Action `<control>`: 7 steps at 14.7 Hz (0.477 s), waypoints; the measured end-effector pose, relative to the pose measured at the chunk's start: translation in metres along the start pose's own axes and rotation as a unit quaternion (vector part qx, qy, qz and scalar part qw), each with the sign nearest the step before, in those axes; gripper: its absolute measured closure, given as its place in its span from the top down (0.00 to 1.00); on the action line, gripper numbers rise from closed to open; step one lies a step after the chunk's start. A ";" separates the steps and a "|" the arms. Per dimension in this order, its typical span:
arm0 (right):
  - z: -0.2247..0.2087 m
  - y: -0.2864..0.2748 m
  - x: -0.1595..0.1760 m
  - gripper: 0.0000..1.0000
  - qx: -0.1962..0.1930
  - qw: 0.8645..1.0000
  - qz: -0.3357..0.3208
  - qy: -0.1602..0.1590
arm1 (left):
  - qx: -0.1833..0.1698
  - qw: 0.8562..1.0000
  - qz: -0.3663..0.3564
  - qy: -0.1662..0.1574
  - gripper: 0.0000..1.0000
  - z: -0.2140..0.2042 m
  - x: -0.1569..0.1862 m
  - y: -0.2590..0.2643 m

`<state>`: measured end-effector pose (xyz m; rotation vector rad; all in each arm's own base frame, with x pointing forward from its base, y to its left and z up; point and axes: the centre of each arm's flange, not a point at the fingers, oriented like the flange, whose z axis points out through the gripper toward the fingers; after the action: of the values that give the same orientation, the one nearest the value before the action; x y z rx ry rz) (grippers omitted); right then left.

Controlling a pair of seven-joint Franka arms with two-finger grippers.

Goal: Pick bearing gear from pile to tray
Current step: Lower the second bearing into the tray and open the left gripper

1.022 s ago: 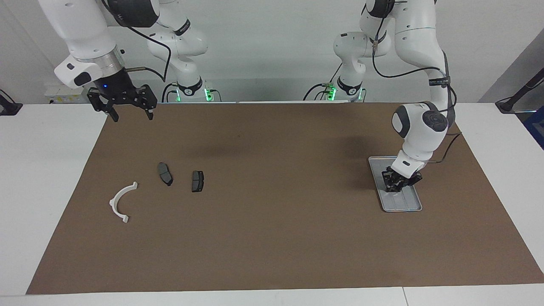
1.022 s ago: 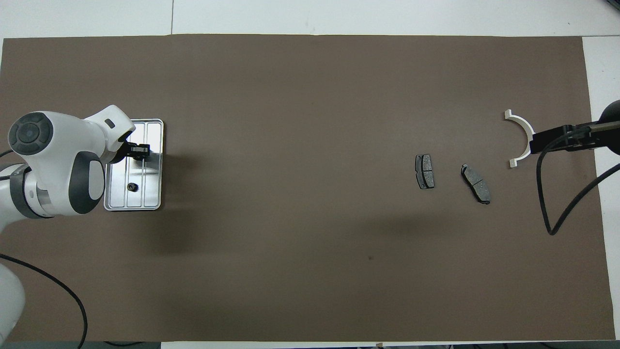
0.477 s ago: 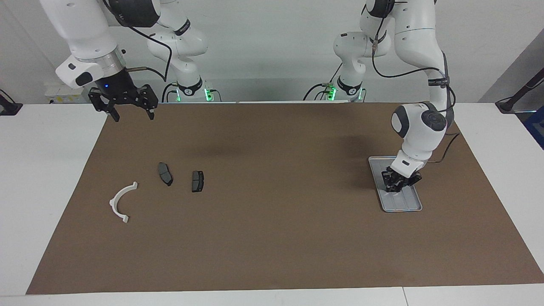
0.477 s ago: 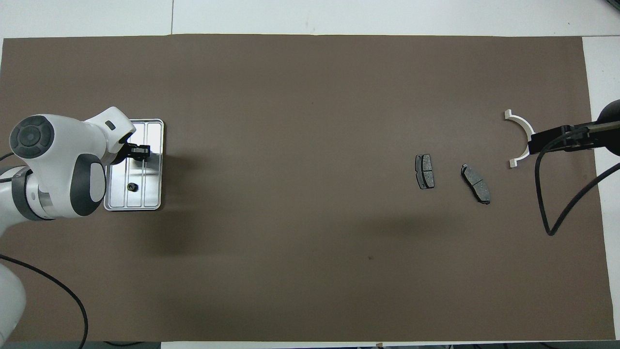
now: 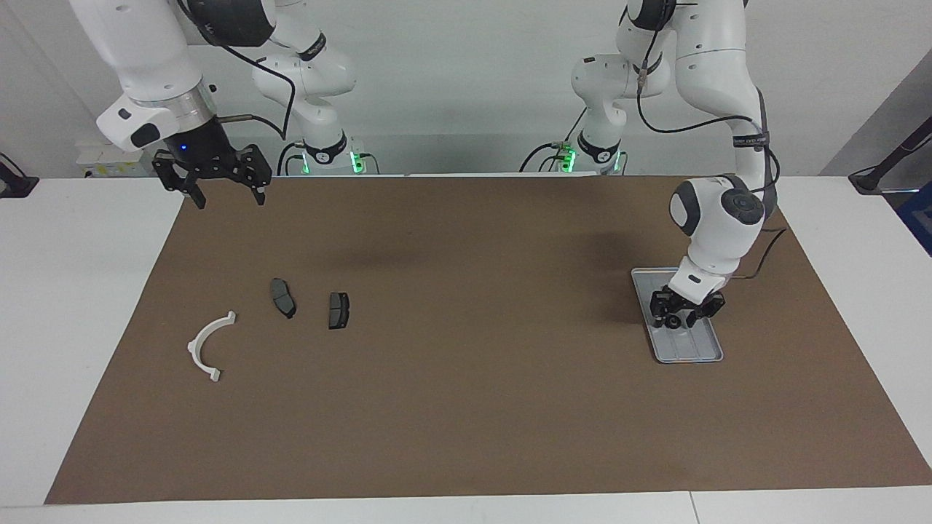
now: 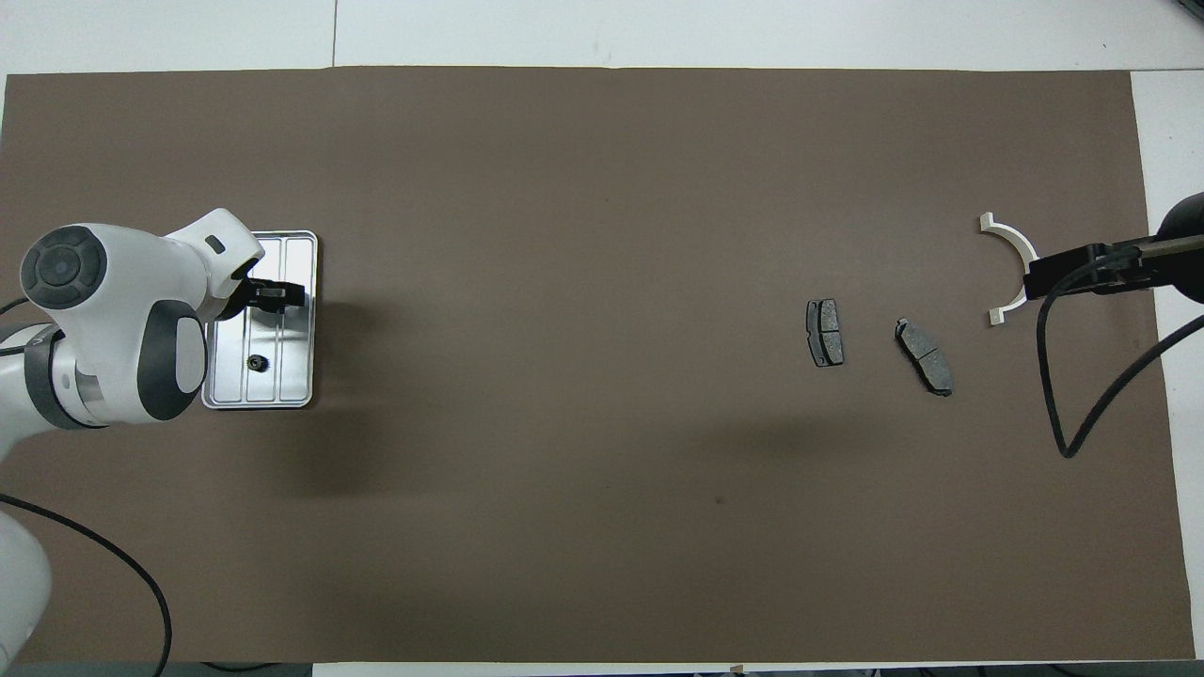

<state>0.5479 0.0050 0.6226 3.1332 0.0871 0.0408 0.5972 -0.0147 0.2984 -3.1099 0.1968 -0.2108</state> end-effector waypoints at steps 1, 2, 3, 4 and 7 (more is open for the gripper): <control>0.000 0.000 0.000 1.00 0.000 1.000 0.000 -0.001 | 0.000 1.000 0.000 -0.001 0.95 -0.002 0.001 0.000; 0.001 0.000 -0.001 1.00 0.000 1.000 0.000 -0.003 | 0.000 1.000 0.000 -0.002 1.00 -0.006 0.004 -0.001; 0.001 0.000 -0.001 1.00 0.000 1.000 0.000 -0.004 | 0.000 1.000 0.000 -0.004 1.00 -0.013 0.008 -0.001; 0.001 0.000 -0.001 1.00 0.000 1.000 0.000 -0.005 | 0.000 1.000 0.000 -0.003 1.00 -0.022 0.013 -0.002; 0.001 0.000 -0.001 1.00 0.000 1.000 0.000 -0.005 | 0.001 1.000 -0.005 0.016 1.00 -0.049 0.024 -0.003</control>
<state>0.5468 0.0051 0.6215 3.1335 0.0873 0.0242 0.6144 -0.0149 0.3502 -3.1071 0.1807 -0.2598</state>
